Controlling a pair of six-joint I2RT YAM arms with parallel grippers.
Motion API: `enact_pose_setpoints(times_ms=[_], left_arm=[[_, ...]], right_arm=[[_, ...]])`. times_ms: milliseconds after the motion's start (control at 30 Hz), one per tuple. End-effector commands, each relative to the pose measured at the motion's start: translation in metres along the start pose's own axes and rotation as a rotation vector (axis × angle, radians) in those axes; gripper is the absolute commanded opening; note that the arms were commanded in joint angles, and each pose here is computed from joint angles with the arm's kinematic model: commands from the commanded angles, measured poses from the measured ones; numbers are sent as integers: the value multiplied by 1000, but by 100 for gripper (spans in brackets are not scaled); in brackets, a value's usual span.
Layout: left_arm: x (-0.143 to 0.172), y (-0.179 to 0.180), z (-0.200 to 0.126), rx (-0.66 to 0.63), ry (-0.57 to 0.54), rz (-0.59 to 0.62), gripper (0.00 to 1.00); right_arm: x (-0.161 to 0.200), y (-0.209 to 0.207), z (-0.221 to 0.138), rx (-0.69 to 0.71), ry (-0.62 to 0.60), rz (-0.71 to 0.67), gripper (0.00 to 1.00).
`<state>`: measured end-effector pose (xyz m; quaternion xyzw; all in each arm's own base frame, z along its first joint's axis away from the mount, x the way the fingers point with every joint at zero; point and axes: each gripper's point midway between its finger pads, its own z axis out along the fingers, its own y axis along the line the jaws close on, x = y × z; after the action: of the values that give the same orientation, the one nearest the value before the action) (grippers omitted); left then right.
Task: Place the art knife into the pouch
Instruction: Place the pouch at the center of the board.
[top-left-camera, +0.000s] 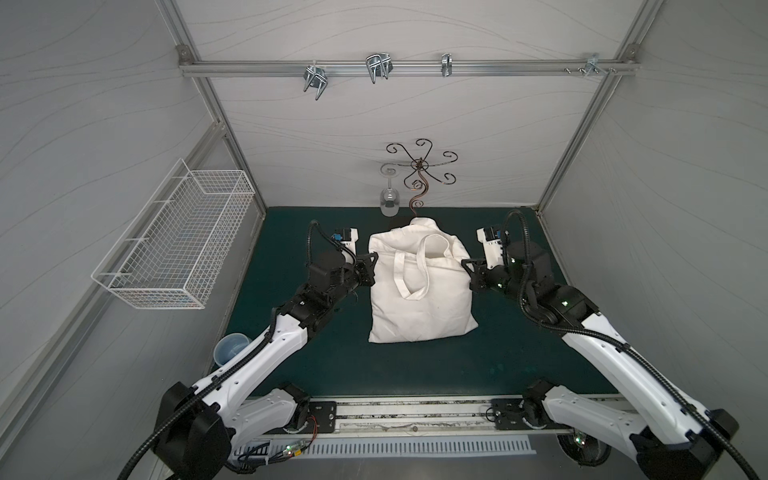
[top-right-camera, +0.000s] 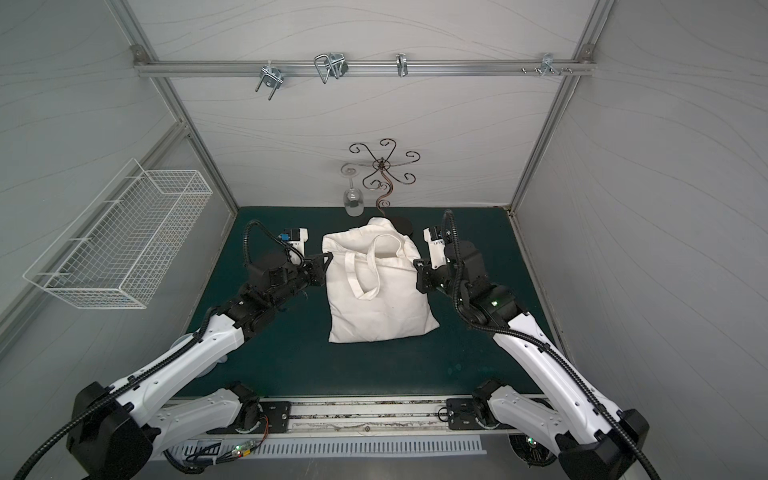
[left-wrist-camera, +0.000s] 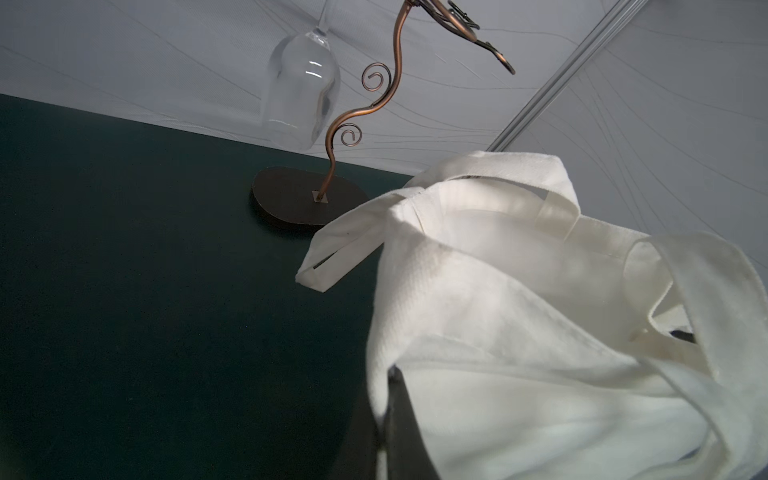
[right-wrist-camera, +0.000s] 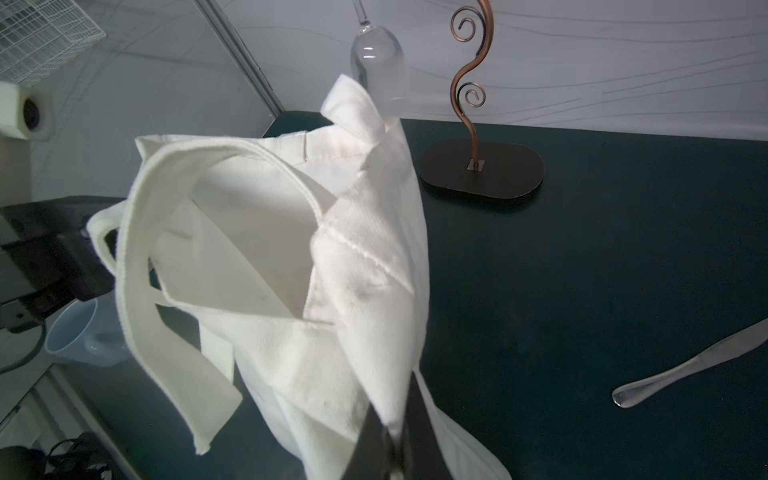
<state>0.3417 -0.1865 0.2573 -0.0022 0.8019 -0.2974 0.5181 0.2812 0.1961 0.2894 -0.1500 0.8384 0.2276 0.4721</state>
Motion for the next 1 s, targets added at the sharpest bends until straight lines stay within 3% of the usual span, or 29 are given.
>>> enact_pose_setpoints(times_ms=[0, 67, 133, 167, 200, 267, 300, 433, 567, 767, 967], left_arm=[[-59, 72, -6, -332, -253, -30, 0], [-58, 72, 1, -326, -254, -18, 5], [-59, 71, 8, -317, -245, -6, 33], [-60, 70, 9, -315, -242, -5, 48], [-63, 67, 8, -305, -248, -5, 59], [-72, 60, 1, -283, -276, -4, 71], [-77, 57, -6, -277, -291, 1, 76], [-100, 43, -32, -270, -337, 39, 84], [-97, 59, -39, -367, -282, 67, 99], [-50, 125, -37, -567, -97, 112, 99], [1, 215, -31, -705, 60, 76, 99]], right_arm=[[-16, -58, 9, 280, -63, 15, 0], [-17, -66, 23, 299, -57, 34, 0], [-21, -71, 32, 300, -69, 43, 0], [-23, -72, 35, 294, -77, 41, 9], [-28, -69, 35, 274, -93, 30, 33], [-38, -63, 28, 246, -122, 3, 81], [-45, -60, 21, 237, -144, -6, 98], [-72, -61, -16, 246, -199, -15, 99], [-77, -77, -34, 275, -169, 6, 99], [-33, -120, -25, 348, -11, 37, 99], [3, -156, -8, 401, 5, 147, 99]])
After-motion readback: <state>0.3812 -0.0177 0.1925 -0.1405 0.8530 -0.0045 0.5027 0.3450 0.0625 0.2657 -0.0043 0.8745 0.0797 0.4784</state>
